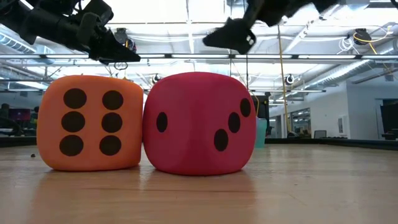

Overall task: Pick & Place Dice
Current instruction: Put the large red dice into the blue bin

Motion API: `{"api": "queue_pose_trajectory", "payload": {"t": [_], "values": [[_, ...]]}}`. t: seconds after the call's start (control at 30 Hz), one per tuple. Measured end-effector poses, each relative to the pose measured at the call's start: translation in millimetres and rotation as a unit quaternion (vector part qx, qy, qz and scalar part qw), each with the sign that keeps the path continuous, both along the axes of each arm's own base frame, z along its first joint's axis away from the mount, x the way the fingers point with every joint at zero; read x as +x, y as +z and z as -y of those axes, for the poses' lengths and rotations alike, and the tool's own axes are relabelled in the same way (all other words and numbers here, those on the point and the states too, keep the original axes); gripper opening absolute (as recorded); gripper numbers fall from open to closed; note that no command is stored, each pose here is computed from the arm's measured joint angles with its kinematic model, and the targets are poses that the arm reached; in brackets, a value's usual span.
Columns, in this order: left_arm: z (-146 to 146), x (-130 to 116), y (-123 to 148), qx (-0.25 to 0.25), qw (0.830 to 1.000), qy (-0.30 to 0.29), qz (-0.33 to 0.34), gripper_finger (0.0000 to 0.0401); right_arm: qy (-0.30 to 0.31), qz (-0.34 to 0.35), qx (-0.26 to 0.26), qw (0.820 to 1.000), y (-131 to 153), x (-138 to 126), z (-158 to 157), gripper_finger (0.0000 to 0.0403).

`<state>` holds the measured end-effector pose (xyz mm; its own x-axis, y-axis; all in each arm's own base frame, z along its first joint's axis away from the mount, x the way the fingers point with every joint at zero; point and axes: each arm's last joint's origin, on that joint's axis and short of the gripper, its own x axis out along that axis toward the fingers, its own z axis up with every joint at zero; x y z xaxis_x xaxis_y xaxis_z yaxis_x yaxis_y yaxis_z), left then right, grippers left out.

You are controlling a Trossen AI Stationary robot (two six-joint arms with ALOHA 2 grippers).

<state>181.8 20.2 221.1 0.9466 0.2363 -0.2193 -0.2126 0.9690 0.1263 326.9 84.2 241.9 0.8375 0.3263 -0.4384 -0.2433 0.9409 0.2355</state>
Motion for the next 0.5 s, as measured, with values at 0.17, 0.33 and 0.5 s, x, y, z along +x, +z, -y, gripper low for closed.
{"api": "queue_pose_trajectory", "payload": {"t": [0.17,0.33,0.5], "values": [[1,0,-1,-0.005,1.000,-0.006,-0.002,0.0021,0.057,-0.051,-0.005,0.997,5,28,-18,0.0400],[2,0,-1,-0.009,1.000,-0.025,-0.002,0.0021,0.100,-0.079,-0.046,0.991,2,43,-25,0.0400],[2,0,-1,-0.019,1.000,-0.025,-0.001,0.0021,0.137,-0.077,-0.075,0.985,-6,48,-27,0.0400]]}}
